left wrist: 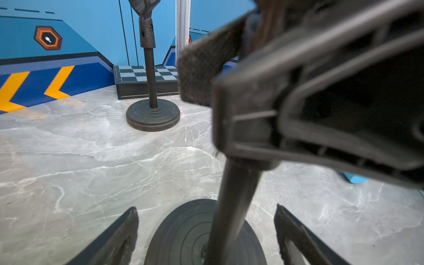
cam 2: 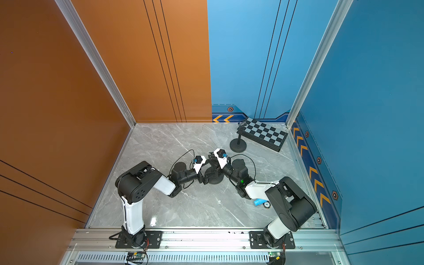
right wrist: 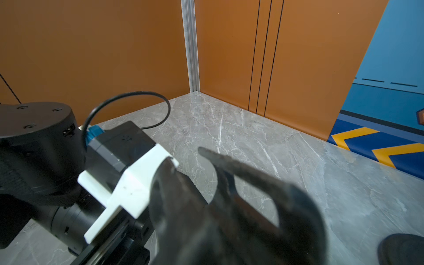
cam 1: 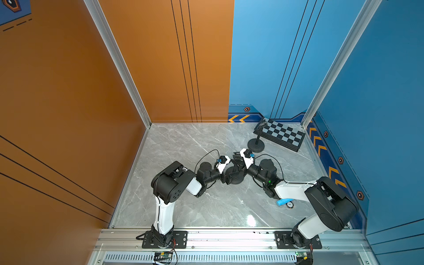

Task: Assemble a microphone stand
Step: Screw the microphone stand pole into the microphone stand base.

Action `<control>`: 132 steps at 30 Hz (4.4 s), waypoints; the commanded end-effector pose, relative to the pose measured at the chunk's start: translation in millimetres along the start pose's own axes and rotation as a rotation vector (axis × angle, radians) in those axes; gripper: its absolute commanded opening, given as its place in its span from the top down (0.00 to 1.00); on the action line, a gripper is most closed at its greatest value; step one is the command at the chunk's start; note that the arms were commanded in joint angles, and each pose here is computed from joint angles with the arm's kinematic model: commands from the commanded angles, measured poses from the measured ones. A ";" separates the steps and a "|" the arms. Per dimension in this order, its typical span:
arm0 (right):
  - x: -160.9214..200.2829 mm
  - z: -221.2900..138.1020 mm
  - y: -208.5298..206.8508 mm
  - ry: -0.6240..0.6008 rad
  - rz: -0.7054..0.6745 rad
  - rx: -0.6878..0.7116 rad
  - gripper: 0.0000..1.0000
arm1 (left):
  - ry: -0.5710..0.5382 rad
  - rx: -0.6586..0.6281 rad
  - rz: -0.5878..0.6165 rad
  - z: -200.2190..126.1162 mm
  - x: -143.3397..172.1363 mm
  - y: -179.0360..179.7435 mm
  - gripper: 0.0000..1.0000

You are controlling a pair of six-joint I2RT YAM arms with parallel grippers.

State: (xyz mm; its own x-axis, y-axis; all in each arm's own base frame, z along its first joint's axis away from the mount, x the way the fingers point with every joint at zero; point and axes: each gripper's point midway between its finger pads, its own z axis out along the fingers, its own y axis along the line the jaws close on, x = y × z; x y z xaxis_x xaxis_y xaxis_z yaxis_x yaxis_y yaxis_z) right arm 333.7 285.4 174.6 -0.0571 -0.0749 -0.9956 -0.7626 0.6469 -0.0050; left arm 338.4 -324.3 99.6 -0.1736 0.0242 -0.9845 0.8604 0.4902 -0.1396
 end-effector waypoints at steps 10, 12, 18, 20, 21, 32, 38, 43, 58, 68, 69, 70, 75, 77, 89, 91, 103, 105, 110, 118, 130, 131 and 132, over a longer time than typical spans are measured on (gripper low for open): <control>34.1 -6.3 -7.3 0.061 -0.104 0.050 1.00 | -0.031 -0.027 0.006 -0.2 0.9 5.6 0.10; 38.8 -7.7 -9.1 0.069 -0.095 0.051 1.00 | -0.035 -0.026 0.007 1.2 -0.7 6.6 0.20; 43.4 -6.9 -16.8 0.066 -0.038 0.052 1.00 | -0.040 0.001 -0.030 4.8 -2.0 9.7 0.38; 44.4 -6.7 -16.8 0.066 -0.011 0.041 1.00 | -0.043 -0.006 -0.034 4.2 -3.1 12.0 0.38; 45.0 -7.1 -16.2 0.069 -0.002 0.035 1.00 | -0.042 -0.004 -0.035 3.6 -2.9 11.9 0.38; 57.0 -11.6 5.9 0.114 0.066 -0.033 1.00 | -0.051 0.081 -0.008 3.3 -10.7 -4.7 0.36; 60.9 -14.0 7.9 0.141 0.059 -0.035 1.00 | -0.045 0.098 -0.002 3.6 -8.2 -7.5 0.37; 71.1 -19.4 8.1 0.199 0.024 -0.032 1.00 | -0.050 0.123 -0.008 6.3 -10.5 -11.6 0.42; 80.2 -26.0 17.3 0.251 0.037 -0.058 1.00 | -0.039 0.219 -0.016 12.0 -7.4 -30.8 0.60; 82.8 -20.5 17.1 0.273 0.032 -0.063 1.00 | -0.031 0.226 0.008 8.7 -3.8 -35.8 0.71; 82.0 -19.3 17.1 0.274 0.030 -0.064 1.00 | -0.027 0.218 0.008 8.4 -1.2 -33.5 0.71; 83.1 -18.2 17.1 0.284 0.025 -0.062 1.00 | -0.024 0.199 0.005 8.2 1.0 -28.6 0.71; 99.5 -16.0 15.1 0.341 0.011 -0.039 1.00 | -0.014 0.158 -0.025 9.8 7.8 -13.4 0.63; 106.0 -16.8 13.6 0.339 0.029 -0.028 1.00 | -0.012 0.166 -0.021 11.3 9.1 -14.8 0.63; 99.0 -30.9 14.4 0.330 0.025 -0.027 0.89 | 0.010 0.147 0.028 10.6 22.2 -16.3 1.00; 89.7 -32.1 13.8 0.307 0.030 -0.044 0.86 | 0.018 0.141 0.039 9.8 26.2 -16.8 1.00; 46.6 -30.1 11.2 0.260 -0.016 -0.127 0.71 | 0.102 0.132 0.103 1.7 43.3 -26.1 1.00; 39.1 -28.2 10.1 0.227 -0.006 -0.130 0.68 | 0.112 0.133 0.098 1.2 44.7 -26.7 1.00; 21.6 -25.2 12.6 0.166 -0.006 -0.153 0.56 | 0.130 0.144 0.089 1.1 47.7 -28.5 1.00; 1.0 -15.0 4.0 0.129 -0.029 -0.198 0.57 | 0.147 0.156 0.081 2.6 51.9 -29.6 1.00; 26.2 -22.6 -22.2 0.148 -0.008 0.100 1.00 | 0.131 0.075 0.069 2.5 41.6 -18.0 0.57; 30.5 -26.5 -24.1 0.150 -0.008 0.158 1.00 | 0.124 0.070 0.068 2.2 37.7 -18.0 0.56; 36.1 -31.9 -27.5 0.154 -0.008 0.232 1.00 | 0.112 0.067 0.064 1.8 31.8 -18.2 0.55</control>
State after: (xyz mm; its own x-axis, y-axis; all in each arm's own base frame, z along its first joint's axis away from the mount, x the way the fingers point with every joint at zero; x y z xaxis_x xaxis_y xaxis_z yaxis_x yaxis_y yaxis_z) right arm 320.0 274.2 170.6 -0.0836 -0.1668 -0.9824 -0.7905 0.6114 -0.0366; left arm 317.6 -339.5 76.2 -0.1250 0.1255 -0.9842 0.9204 0.3852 -0.0678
